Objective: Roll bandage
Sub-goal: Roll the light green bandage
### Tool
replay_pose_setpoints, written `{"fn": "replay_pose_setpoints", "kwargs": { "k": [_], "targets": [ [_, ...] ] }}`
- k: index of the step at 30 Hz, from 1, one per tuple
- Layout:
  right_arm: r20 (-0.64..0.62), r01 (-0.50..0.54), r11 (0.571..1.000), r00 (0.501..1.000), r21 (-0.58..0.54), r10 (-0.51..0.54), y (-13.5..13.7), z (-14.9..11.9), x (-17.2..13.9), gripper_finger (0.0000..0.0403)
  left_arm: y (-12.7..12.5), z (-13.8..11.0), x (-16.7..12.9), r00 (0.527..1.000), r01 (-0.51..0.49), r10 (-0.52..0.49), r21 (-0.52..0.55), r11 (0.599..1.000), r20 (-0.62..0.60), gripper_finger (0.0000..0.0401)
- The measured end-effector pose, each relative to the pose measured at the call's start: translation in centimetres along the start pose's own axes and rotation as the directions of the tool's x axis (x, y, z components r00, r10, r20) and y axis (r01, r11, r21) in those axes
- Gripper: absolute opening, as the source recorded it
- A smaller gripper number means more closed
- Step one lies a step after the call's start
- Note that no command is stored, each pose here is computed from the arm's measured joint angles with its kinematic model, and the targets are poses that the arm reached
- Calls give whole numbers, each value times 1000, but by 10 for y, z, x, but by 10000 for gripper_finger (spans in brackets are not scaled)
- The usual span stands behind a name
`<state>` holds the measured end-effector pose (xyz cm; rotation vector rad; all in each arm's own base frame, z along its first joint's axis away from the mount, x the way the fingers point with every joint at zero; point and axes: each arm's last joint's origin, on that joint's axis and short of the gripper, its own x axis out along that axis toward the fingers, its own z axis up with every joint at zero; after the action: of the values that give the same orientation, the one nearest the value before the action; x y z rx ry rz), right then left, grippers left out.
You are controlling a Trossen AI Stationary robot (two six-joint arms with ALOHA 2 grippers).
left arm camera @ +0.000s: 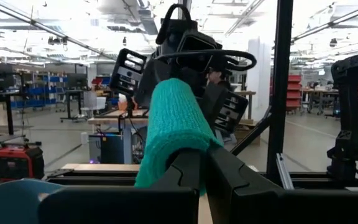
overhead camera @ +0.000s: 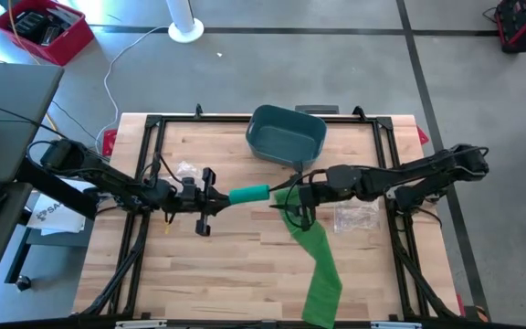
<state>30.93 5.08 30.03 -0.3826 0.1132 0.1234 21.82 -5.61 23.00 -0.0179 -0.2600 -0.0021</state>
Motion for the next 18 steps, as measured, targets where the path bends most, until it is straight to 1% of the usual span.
{"fn": "replay_pose_setpoints", "kwargs": {
  "k": [3, 5, 11, 18],
  "targets": [
    [-60, 37, 999, 998, -8, -38, 3, -3, -1, 181, 0, -2, 0, 1000, -20, 20, 2, 1000, -17, 0],
    [-77, 53, 999, 996, -12, -54, 5, -3, -2, 181, 1, -2, 0, 999, -28, 27, -4, 1000, -25, 0],
    [-36, -3, 1000, 999, -21, 2, 11, 3, -4, 181, 1, -3, 0, 999, -29, 29, -12, 1000, -32, 0],
    [-42, 15, 1000, 999, -16, -16, 11, 3, -4, 181, 1, -3, 0, 998, -49, 49, -12, 999, -30, 0]
  ]
}}
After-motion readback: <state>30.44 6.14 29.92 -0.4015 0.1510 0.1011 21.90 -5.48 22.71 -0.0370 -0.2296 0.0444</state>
